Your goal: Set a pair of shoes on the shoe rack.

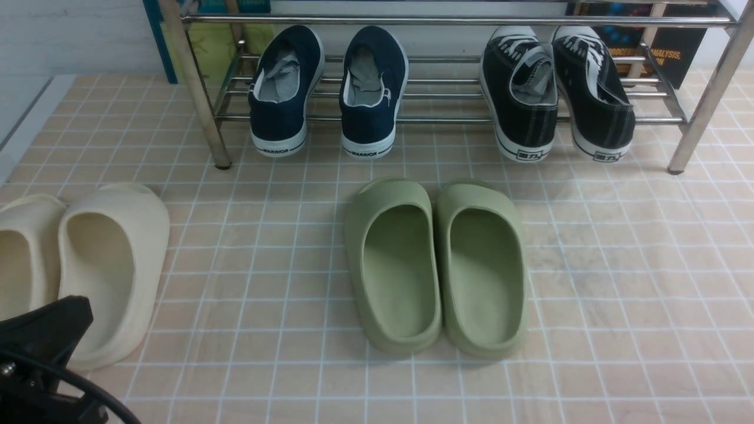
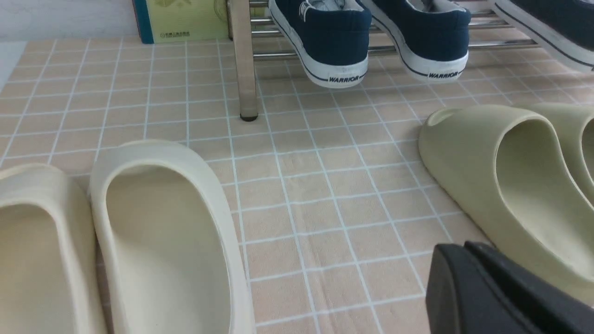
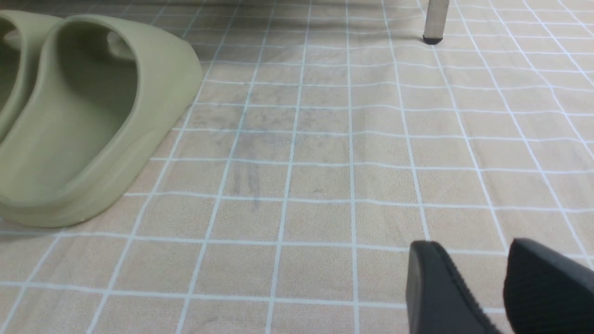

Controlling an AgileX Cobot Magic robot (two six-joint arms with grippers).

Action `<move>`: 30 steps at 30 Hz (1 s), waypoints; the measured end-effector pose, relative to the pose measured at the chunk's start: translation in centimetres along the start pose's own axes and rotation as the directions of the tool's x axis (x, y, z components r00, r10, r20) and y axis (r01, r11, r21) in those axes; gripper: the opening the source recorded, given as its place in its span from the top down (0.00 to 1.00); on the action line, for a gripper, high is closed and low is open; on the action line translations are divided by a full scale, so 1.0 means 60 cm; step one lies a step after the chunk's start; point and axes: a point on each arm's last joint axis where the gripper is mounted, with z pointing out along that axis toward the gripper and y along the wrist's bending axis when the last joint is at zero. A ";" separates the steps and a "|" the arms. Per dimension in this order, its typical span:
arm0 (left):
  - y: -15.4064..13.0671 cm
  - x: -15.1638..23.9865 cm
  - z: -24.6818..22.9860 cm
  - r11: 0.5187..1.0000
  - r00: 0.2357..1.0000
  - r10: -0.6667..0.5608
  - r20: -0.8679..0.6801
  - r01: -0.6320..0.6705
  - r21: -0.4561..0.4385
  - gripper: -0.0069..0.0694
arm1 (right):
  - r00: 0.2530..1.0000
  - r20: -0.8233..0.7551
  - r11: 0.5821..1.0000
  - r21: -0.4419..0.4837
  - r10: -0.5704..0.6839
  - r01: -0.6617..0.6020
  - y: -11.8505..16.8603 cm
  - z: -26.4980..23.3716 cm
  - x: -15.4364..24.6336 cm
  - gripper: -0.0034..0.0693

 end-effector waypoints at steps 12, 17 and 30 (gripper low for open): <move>-0.003 -0.003 0.000 0.998 0.998 -0.059 0.021 0.059 0.018 0.86 | 1.000 0.000 1.000 0.000 -0.001 0.001 0.000 0.000 0.000 0.62; -0.003 -0.003 0.000 0.998 0.998 -0.065 0.021 0.064 0.019 0.85 | 1.000 0.000 1.000 0.000 -0.001 0.001 0.000 0.000 0.000 0.62; -0.003 -0.003 0.000 0.998 0.998 -0.066 0.020 0.066 0.019 0.84 | 1.000 0.000 1.000 0.000 -0.001 0.001 0.000 0.000 0.000 0.62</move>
